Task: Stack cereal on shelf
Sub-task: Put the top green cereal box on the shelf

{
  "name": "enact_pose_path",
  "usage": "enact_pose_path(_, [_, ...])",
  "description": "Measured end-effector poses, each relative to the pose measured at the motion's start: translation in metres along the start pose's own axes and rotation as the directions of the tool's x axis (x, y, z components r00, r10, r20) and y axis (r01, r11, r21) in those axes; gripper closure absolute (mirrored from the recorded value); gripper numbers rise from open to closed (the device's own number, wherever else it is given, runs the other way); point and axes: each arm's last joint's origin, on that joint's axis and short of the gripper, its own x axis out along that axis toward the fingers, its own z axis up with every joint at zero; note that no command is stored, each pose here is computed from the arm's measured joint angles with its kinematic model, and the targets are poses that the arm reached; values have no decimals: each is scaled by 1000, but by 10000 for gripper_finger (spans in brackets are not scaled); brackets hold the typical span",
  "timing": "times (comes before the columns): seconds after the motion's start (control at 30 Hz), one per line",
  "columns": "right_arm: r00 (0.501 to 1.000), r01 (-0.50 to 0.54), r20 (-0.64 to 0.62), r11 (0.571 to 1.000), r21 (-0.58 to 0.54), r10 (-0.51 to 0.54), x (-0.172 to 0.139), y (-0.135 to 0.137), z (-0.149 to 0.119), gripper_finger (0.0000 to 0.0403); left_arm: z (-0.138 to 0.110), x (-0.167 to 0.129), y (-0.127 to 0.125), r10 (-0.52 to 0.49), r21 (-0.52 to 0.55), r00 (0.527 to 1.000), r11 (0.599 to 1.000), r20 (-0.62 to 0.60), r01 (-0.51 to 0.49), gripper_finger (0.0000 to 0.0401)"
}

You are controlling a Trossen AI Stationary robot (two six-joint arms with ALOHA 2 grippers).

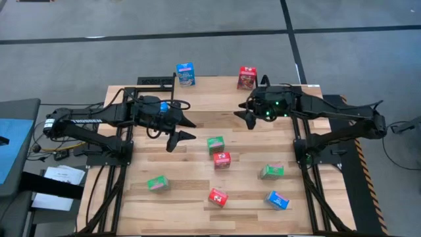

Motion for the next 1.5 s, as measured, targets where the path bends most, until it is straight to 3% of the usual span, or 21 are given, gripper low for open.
enact_pose_path(0.23, [999, -39, -23, 999, -21, 39, 0, 10, -6, 137, 1, 0, 4, 129, 9, 991, 992, 25, -130, 177])
enact_pose_path(0.43, [998, -63, -32, 997, -32, 62, 0, 17, -8, 137, 1, 0, 3, 91, 74, 996, 993, 18, -92, 166])
enact_pose_path(0.6, [996, -77, -39, 996, -39, 76, -1, 20, -10, 137, 0, 0, 1, 36, 104, 999, 994, 10, -37, 127])
enact_pose_path(0.83, [988, -149, -56, 988, -33, 147, -6, 27, -12, 137, 5, 0, 1, 40, 106, 998, 993, 58, -46, 59])
enact_pose_path(1.07, [946, -315, -78, 949, 27, 316, -19, 35, -10, 137, 13, -1, -2, 48, 80, 988, 995, 146, -60, 28])
enact_pose_path(1.5, [859, -508, 32, 858, -75, 511, -57, 62, -7, 137, 7, 4, -26, -36, 89, 992, 996, 122, 26, 26])
